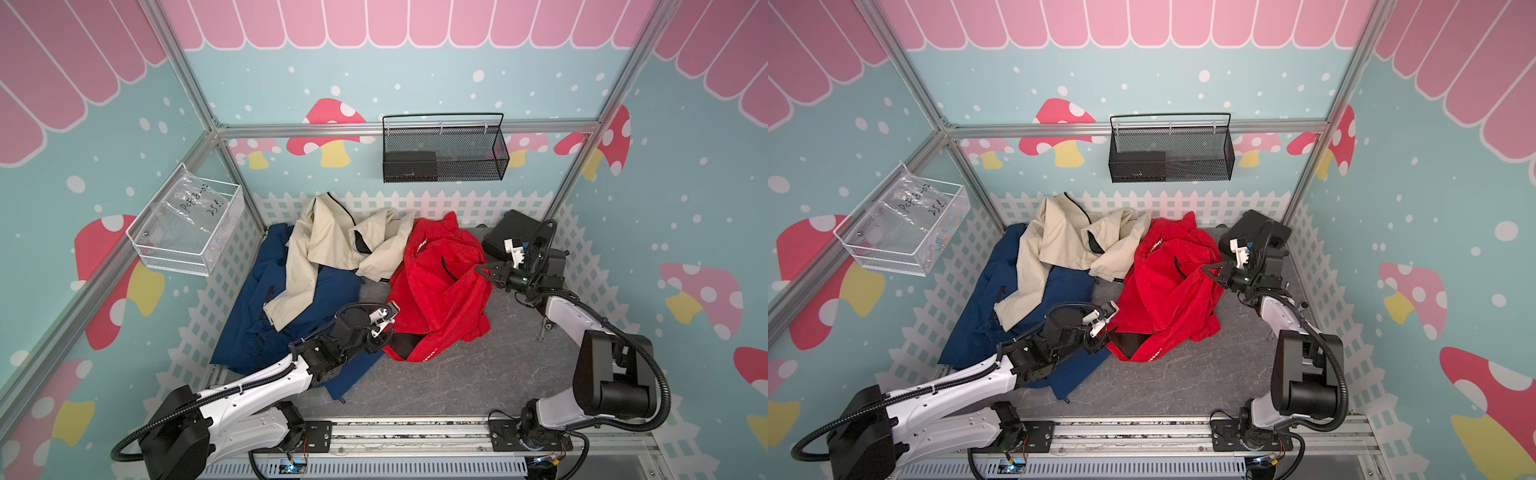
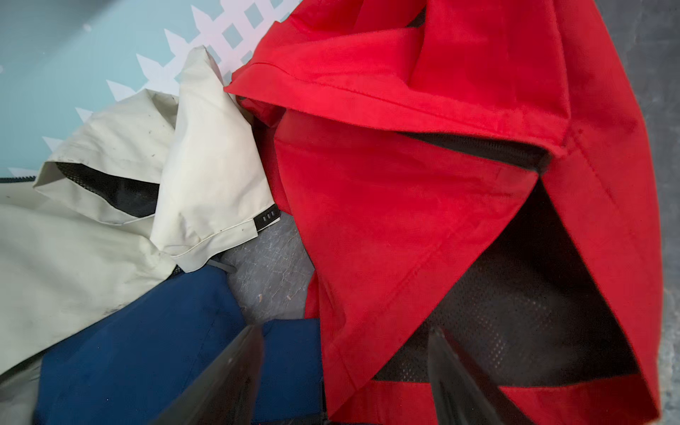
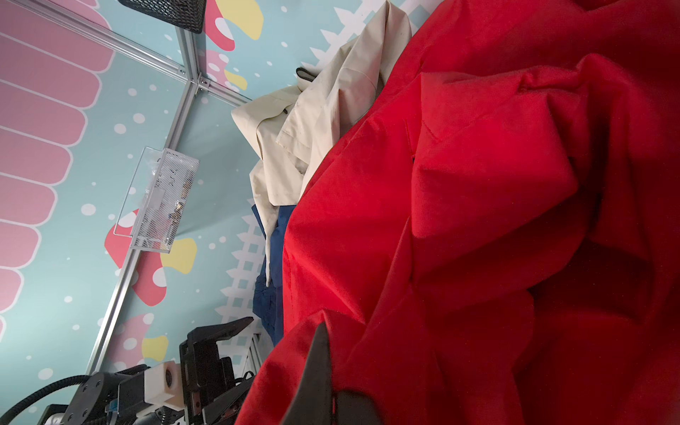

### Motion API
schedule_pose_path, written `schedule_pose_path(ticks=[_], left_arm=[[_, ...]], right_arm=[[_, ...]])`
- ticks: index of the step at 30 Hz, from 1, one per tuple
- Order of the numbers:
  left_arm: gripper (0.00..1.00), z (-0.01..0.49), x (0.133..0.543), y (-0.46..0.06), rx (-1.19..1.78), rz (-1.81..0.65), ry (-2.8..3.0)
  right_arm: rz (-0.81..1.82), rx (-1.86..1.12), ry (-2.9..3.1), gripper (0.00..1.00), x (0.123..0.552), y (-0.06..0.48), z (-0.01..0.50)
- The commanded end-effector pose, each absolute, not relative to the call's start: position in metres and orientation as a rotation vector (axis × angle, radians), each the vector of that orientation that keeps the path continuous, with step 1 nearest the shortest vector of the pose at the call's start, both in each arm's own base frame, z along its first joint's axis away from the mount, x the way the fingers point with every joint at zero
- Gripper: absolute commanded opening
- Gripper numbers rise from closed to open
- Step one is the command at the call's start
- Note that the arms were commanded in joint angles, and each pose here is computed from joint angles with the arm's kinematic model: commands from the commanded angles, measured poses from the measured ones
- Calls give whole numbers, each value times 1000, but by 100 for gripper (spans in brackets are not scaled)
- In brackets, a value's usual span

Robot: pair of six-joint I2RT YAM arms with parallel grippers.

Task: Unzip the jacket
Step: Flatten out the jacket at the center of the board.

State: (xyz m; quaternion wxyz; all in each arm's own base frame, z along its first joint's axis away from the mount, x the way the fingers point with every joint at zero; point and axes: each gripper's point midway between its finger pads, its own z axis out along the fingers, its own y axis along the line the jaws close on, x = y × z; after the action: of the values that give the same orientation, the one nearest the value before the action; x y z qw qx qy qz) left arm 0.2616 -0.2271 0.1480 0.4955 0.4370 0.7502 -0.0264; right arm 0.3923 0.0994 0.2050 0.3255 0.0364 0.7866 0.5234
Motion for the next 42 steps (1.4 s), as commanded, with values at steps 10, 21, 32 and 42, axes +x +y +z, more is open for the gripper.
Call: schedule_pose_path(ticks=[10, 21, 32, 42], left_arm=[[73, 105, 260, -233, 1419, 33, 1689], [72, 81, 276, -229, 1452, -5, 1784], [28, 103, 318, -217, 1193, -49, 1885], [0, 228, 354, -190, 611, -278, 1795]], right_arm=[[1348, 40, 2010, 0, 395, 95, 224], [1360, 37, 2004, 0, 391, 94, 226], [1343, 57, 1995, 0, 393, 88, 229], [1256, 90, 1988, 0, 414, 67, 228]])
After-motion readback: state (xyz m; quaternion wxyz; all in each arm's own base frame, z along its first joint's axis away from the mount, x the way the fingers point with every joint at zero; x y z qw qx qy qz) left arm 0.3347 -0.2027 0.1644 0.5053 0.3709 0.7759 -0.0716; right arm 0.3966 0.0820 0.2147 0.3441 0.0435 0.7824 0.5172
